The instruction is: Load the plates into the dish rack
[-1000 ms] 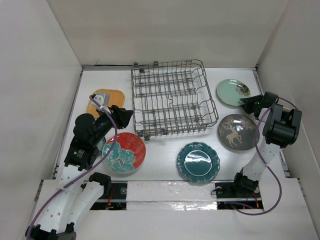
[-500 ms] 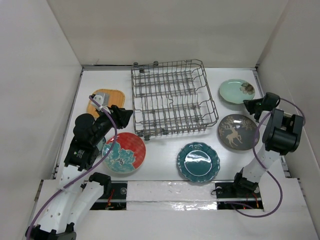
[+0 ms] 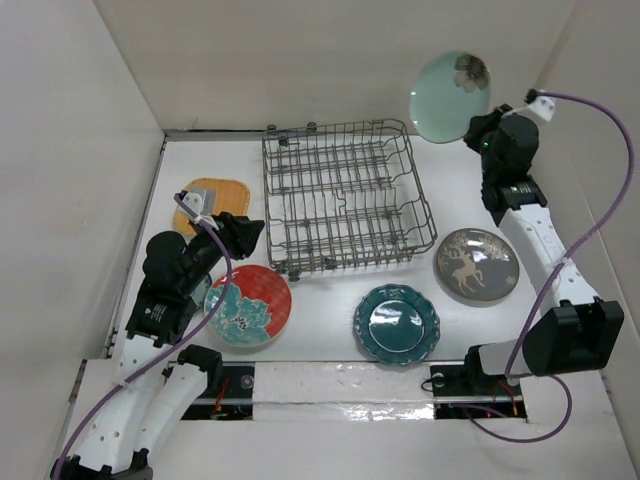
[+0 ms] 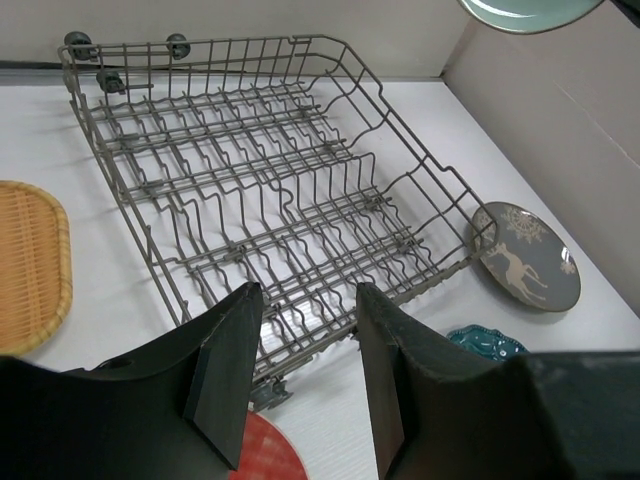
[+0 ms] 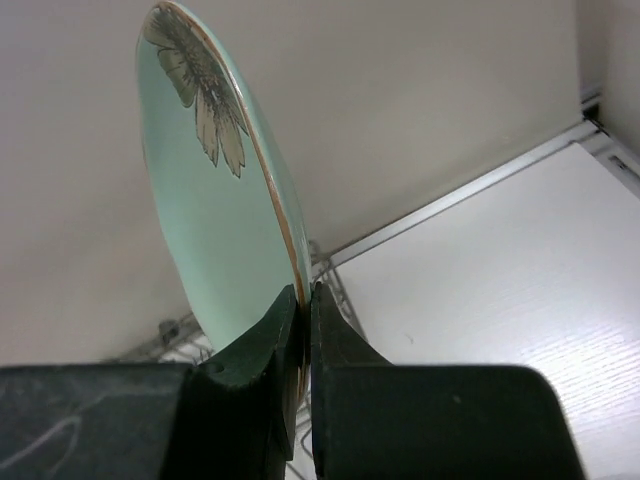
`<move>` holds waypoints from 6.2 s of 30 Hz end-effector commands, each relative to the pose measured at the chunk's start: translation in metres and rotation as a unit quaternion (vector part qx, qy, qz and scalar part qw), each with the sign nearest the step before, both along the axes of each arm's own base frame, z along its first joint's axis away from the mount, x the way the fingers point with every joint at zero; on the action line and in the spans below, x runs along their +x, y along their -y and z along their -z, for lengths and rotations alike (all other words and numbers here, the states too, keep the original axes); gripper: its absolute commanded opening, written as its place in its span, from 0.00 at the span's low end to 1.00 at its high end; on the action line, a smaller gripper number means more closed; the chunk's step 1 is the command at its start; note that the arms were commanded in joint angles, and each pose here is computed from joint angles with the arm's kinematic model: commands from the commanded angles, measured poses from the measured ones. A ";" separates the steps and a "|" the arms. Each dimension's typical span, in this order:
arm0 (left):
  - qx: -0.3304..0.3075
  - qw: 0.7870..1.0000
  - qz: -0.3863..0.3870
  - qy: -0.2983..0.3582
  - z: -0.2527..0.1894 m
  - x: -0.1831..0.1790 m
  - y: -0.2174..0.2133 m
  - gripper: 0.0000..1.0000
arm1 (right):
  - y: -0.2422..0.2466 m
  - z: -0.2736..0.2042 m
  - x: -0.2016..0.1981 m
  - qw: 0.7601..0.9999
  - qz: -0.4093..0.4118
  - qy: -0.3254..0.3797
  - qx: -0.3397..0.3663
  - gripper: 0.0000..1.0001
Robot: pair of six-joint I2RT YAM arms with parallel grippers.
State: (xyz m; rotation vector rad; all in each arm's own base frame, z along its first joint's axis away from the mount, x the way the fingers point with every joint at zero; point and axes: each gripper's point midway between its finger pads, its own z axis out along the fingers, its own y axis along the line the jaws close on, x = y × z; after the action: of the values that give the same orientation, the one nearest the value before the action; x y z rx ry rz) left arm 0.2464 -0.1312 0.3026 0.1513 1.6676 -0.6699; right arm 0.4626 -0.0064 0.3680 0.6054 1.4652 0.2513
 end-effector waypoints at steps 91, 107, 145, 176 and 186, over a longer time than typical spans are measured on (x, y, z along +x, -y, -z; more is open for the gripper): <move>-0.028 0.996 0.030 0.077 -0.038 -0.039 0.010 0.38 | 0.089 0.298 -0.227 0.907 0.160 -0.277 0.275 0.86; -0.024 0.997 0.032 0.064 -0.031 -0.036 0.013 0.38 | 0.056 0.346 -0.205 0.870 0.101 -0.251 0.412 0.62; -0.015 0.998 0.024 0.050 -0.022 -0.027 0.012 0.36 | -0.054 -0.113 -0.119 0.996 -0.043 0.064 -0.032 0.00; -0.017 0.998 0.017 0.059 -0.027 -0.031 0.007 0.37 | -0.176 0.057 0.002 0.924 0.062 -0.219 -0.308 0.00; -0.016 0.998 0.014 0.056 -0.025 -0.030 0.006 0.36 | -0.182 0.095 0.008 0.905 0.069 -0.246 -0.341 0.00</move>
State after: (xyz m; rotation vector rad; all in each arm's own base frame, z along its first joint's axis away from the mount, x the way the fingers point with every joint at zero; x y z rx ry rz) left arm 0.2144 -0.1384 0.3191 0.1838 1.5835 -0.7040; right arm 0.4628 0.1742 0.2336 0.0305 1.9953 -0.5890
